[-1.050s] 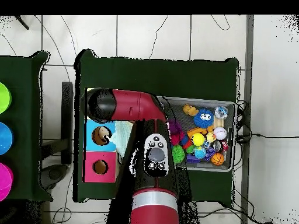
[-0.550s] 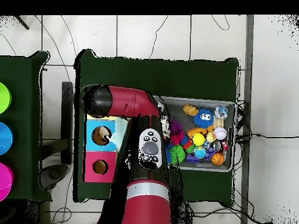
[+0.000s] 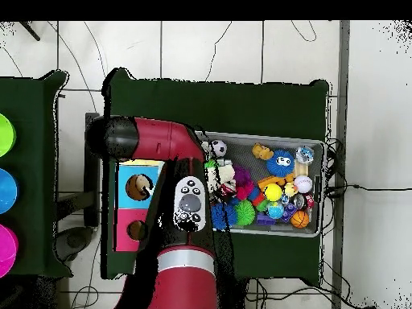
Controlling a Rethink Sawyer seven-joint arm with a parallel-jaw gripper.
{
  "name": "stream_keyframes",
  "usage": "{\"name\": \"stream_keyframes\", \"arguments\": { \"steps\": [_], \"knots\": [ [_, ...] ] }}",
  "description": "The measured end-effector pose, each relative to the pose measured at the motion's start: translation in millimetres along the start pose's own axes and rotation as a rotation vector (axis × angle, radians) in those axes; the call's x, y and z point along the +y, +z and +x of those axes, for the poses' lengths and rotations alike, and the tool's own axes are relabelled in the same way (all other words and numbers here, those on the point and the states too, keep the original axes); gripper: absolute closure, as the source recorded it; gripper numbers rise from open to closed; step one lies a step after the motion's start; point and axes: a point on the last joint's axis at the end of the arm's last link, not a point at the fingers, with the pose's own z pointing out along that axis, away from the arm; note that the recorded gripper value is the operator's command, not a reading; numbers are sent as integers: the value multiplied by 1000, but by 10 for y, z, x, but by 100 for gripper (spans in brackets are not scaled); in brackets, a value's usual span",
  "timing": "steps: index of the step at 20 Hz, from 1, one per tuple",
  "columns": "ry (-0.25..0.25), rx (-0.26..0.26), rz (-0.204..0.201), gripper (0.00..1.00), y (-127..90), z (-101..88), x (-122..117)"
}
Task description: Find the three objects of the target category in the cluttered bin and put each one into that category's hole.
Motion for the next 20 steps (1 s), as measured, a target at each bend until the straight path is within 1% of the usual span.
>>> {"name": "stream_keyframes", "arguments": {
  "steps": [5, 9, 15, 20],
  "knots": [
    [-14, -29, 16, 100, -7, 34, 15],
    [-21, -53, 19, 100, 6, 61, 18],
    [-23, -70, 30, 100, -2, 89, -28],
    [-23, -62, 76, 100, 8, 203, -221]
  ]
}}
